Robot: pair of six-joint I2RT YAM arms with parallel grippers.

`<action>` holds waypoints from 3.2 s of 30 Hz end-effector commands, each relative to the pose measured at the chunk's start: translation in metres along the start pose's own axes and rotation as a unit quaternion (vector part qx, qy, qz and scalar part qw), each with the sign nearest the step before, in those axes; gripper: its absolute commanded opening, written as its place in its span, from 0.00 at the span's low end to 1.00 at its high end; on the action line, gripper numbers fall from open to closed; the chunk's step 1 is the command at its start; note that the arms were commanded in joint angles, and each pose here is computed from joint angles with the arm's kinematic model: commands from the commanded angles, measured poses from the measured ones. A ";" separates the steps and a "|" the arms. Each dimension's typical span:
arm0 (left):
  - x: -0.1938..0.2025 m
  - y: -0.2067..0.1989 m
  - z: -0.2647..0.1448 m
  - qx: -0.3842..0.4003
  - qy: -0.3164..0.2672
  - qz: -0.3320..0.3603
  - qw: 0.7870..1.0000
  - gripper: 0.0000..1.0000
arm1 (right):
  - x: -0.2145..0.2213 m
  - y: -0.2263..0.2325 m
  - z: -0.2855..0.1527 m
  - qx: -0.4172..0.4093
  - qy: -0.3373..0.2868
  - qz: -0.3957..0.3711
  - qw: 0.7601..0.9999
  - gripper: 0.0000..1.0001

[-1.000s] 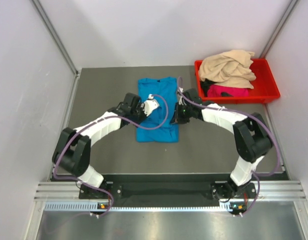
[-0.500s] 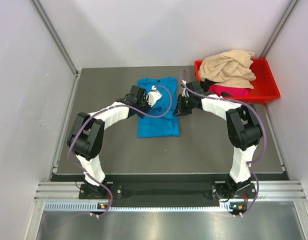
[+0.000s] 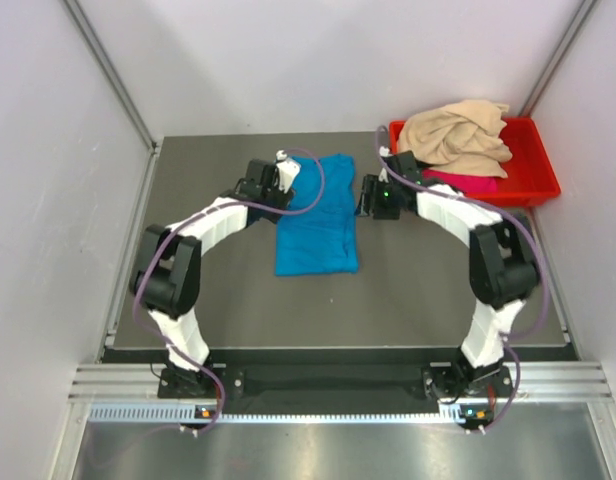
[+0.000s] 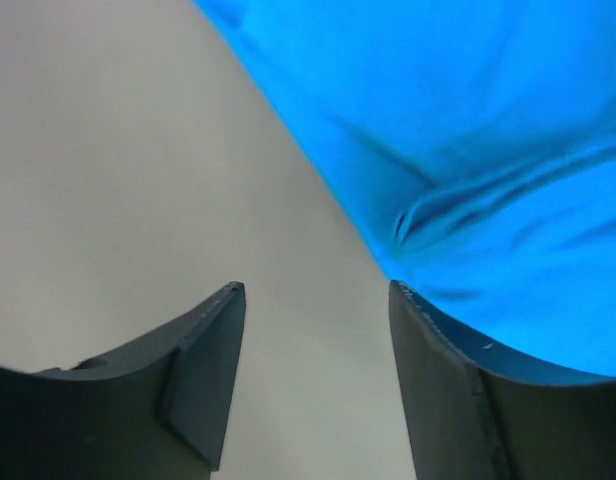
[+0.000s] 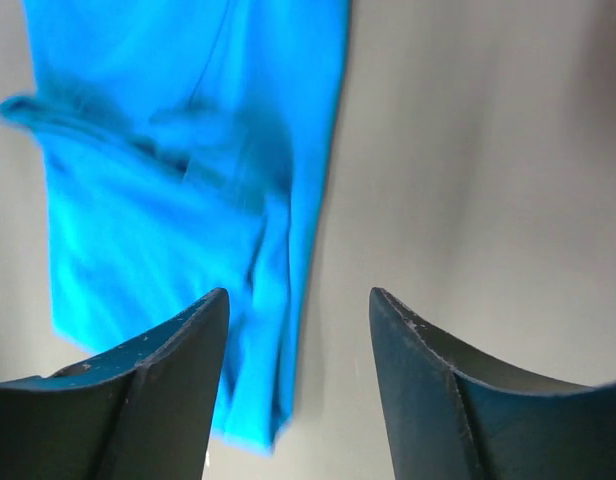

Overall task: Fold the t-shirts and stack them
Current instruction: Fold the tshirt

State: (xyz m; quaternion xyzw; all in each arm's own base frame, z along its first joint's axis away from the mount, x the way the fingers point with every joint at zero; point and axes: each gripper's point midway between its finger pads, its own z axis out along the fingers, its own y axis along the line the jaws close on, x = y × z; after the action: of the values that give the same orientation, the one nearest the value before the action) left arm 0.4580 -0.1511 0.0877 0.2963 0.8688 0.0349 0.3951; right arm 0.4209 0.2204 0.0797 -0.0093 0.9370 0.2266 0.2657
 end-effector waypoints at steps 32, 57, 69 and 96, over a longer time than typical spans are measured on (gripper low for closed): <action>0.117 -0.112 -0.063 0.192 0.034 0.227 0.954 0.00 | 0.125 0.024 -0.037 -0.129 0.046 0.012 0.990 0.00; 0.068 -0.072 -0.117 0.195 0.013 0.045 0.980 0.73 | 0.082 0.029 -0.052 -0.075 0.001 -0.067 0.995 0.44; 0.016 -0.029 -0.037 0.133 -0.063 -0.091 0.985 0.64 | 0.025 0.043 0.021 -0.074 -0.019 -0.063 0.995 0.38; 0.033 -0.037 0.008 0.154 -0.040 -0.064 0.985 0.35 | 0.027 0.032 0.039 -0.069 -0.005 -0.051 0.996 0.11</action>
State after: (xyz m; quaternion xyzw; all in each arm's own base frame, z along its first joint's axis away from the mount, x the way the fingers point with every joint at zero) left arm 0.4198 -0.1673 0.0504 0.2947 0.8620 -0.1476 0.3852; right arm 0.3985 0.2659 0.0314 -0.0679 0.9278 0.2685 0.2499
